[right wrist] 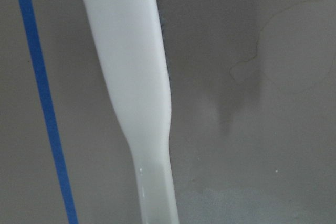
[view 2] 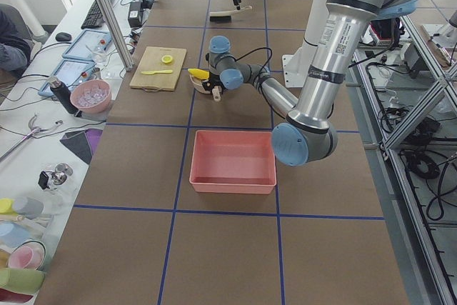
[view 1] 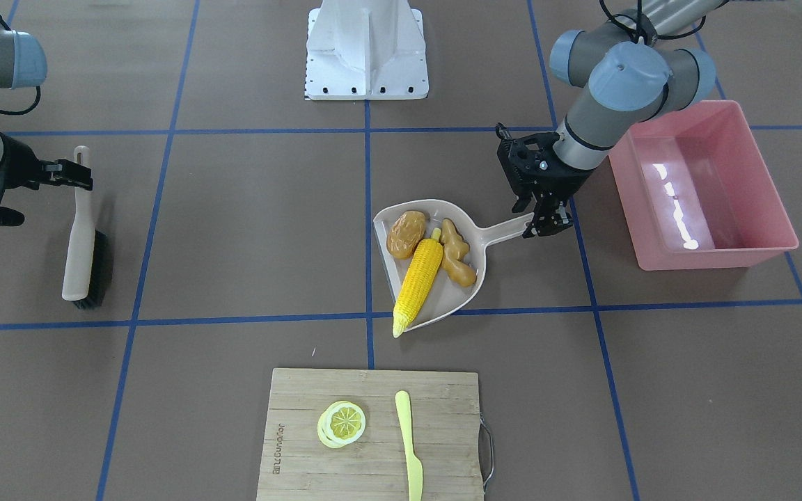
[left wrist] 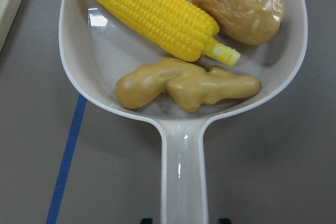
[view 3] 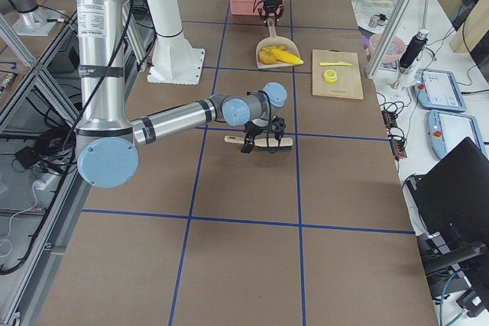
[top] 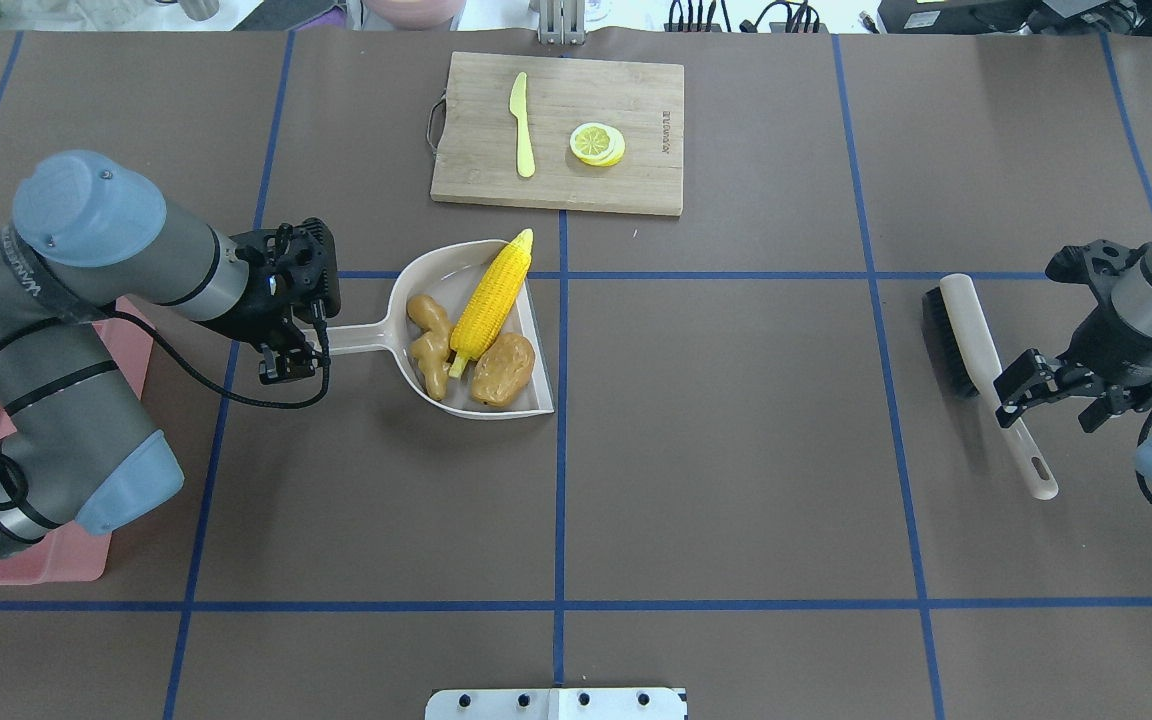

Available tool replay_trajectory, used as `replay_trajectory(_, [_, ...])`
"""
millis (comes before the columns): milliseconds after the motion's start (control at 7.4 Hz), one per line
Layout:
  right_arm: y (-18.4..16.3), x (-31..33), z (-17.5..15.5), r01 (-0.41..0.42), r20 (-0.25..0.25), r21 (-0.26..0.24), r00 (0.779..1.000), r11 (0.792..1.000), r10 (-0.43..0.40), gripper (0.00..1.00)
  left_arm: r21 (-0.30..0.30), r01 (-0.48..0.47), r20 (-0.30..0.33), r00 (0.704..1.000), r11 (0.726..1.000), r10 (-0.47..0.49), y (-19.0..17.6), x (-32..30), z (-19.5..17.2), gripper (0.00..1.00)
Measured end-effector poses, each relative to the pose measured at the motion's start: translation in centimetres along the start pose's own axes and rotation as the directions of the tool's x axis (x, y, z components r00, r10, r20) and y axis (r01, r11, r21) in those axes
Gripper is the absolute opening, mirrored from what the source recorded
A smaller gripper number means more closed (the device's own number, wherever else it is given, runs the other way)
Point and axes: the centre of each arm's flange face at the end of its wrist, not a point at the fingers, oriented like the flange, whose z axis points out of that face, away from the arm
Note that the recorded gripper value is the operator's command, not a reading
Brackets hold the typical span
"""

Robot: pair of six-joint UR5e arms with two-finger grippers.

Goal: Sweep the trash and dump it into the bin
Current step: 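Lower the brush onto the table with the right gripper and release it, then raise the right gripper away while the left carries the dustpan toward the pink bin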

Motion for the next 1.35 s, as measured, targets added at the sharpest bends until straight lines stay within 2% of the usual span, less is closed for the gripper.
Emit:
replay_trajectory(405, [0.1,-0.1,-0.2,0.002,0.003,0.002,1.000,1.000,-0.002,0.99,-0.009,0.034,-0.039,0.999,0.999,-0.034,0.3,0.1,0.6,0.75])
replay_trajectory(810, [0.0,0.0,-0.1,0.003,-0.001,0.002,1.000,1.000,-0.003,0.99,-0.020,0.058,-0.057,0.997,0.998,-0.059,0.6,0.0,1.2,0.73])
replay_trajectory(945, [-0.1,0.2,0.1,0.003,-0.005,0.003,1.000,1.000,-0.003,0.99,-0.025,0.061,-0.057,0.996,0.998,-0.063,0.7,-0.1,1.5,0.63])
replay_trajectory(1080, [-0.4,0.3,0.0,0.007,-0.006,0.014,1.000,1.000,-0.007,1.00,-0.029,0.066,-0.057,0.996,0.997,-0.067,0.8,-0.2,1.6,0.42])
replay_trajectory(1215, [-0.7,0.6,-0.9,0.010,-0.008,0.049,1.000,0.999,-0.009,1.00,-0.031,0.077,-0.056,0.995,0.997,-0.078,0.8,-0.2,1.7,0.22])
replay_trajectory(1350, [-1.2,1.3,-2.8,0.004,-0.009,0.104,1.000,0.995,-0.004,1.00,-0.031,0.096,-0.054,0.994,0.995,-0.098,0.8,-0.2,1.7,0.14])
